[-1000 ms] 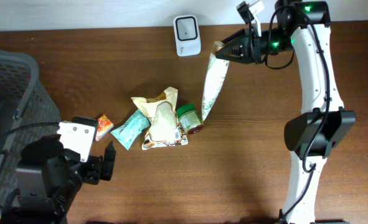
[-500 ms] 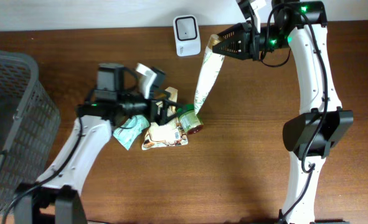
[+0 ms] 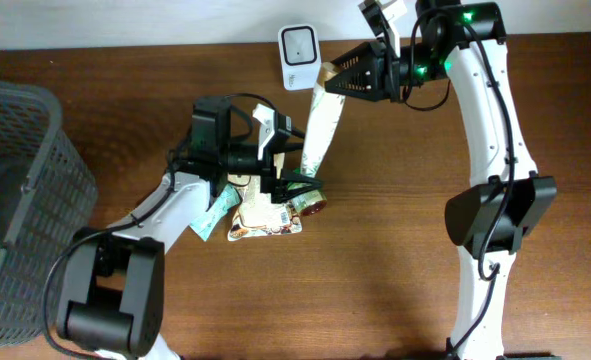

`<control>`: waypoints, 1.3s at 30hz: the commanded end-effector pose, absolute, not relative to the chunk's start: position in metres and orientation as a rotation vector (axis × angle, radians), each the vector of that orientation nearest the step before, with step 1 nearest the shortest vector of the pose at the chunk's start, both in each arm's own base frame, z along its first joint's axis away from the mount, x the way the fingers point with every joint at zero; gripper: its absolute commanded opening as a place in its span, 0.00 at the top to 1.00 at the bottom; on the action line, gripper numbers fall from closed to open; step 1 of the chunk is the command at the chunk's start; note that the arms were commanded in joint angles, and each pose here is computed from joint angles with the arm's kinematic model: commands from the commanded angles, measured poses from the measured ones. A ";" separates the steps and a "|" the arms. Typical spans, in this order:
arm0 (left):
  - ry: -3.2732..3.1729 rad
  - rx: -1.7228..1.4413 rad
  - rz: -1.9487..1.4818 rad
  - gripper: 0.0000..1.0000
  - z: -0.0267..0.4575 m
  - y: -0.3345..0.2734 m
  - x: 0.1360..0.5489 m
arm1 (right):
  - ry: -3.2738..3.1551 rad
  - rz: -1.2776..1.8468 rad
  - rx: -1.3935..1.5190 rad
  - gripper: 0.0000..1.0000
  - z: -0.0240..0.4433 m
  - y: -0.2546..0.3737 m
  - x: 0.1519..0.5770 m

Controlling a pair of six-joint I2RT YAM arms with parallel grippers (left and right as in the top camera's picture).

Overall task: Scan the item barcode
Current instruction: 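Bring the left gripper up and grasp the white tube from the right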

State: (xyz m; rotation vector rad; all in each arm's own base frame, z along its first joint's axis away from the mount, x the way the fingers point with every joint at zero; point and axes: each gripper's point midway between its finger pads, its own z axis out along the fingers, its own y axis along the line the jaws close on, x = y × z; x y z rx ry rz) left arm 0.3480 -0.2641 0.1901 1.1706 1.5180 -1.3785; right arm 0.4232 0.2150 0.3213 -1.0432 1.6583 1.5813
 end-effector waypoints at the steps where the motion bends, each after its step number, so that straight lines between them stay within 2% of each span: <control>1: 1.453 1.207 -1.403 0.01 0.194 -0.266 0.345 | 1.541 1.622 -1.055 0.96 0.357 0.221 0.407; 3: 1.449 1.208 -1.410 0.01 0.194 -0.266 0.344 | 1.541 1.622 -1.056 0.96 0.357 0.222 0.407; 4: 1.430 1.219 -1.428 0.08 0.197 -0.266 0.341 | 1.541 1.622 -1.056 0.96 0.357 0.222 0.407; 5: 1.428 1.220 -1.430 0.27 0.197 -0.266 0.341 | 1.541 1.622 -1.056 0.96 0.357 0.222 0.407; 8: 1.429 1.219 -1.430 0.60 0.197 -0.266 0.341 | 1.541 1.622 -1.056 0.96 0.357 0.222 0.407; 9: 1.429 1.219 -1.430 0.64 0.197 -0.266 0.341 | 1.541 1.622 -1.057 0.96 0.357 0.222 0.407; 11: 1.429 1.219 -1.430 0.79 0.197 -0.266 0.341 | 1.541 1.622 -1.056 0.96 0.357 0.222 0.407; 15: 1.460 1.187 -1.451 1.00 0.200 -0.266 0.344 | 1.542 1.623 -1.056 0.96 0.357 0.222 0.407; 16: 1.467 1.181 -1.451 1.00 0.200 -0.267 0.345 | 1.548 1.629 -1.051 0.88 0.357 0.222 0.407; 17: 1.477 1.174 -1.458 1.00 0.200 -0.267 0.345 | 1.561 1.640 -1.040 0.63 0.357 0.222 0.407; 18: 1.486 1.166 -1.465 1.00 0.200 -0.266 0.345 | 1.561 1.640 -1.040 0.51 0.357 0.221 0.407; 19: 1.510 1.148 -1.466 1.00 0.200 -0.266 0.347 | 1.562 1.641 -1.038 0.35 0.357 0.221 0.407; 20: 1.539 1.124 -1.466 1.00 0.198 -0.267 0.350 | 1.565 1.643 -1.036 0.01 0.357 0.221 0.407; 23: 1.655 1.017 -1.437 1.00 0.192 -0.266 0.364 | 1.570 1.639 -1.027 0.02 0.357 0.218 0.409; 26: 1.817 0.828 -1.332 1.00 0.179 -0.255 0.393 | 1.691 1.591 -0.903 0.02 0.350 0.180 0.430; 28: 1.986 0.699 -1.142 1.00 0.156 -0.239 0.412 | 1.916 1.501 -0.755 0.02 0.327 0.142 0.447; 30: 2.159 0.675 -0.767 1.00 0.139 -0.207 0.421 | 2.092 1.404 -0.625 0.02 0.307 0.111 0.458; 31: 2.194 0.705 -0.531 1.00 0.150 -0.187 0.424 | 2.137 1.375 -0.590 0.02 0.302 0.103 0.461; 34: 2.086 0.808 -0.127 1.00 0.193 -0.162 0.427 | 2.217 1.308 -0.566 0.02 0.290 0.096 0.463; 37: 1.817 1.127 0.086 1.00 0.237 -0.189 0.405 | 2.246 1.282 -0.561 0.02 0.285 0.094 0.463; 39: 1.678 1.381 0.176 1.00 0.238 -0.204 0.384 | 2.272 1.249 -0.562 0.02 0.281 0.092 0.464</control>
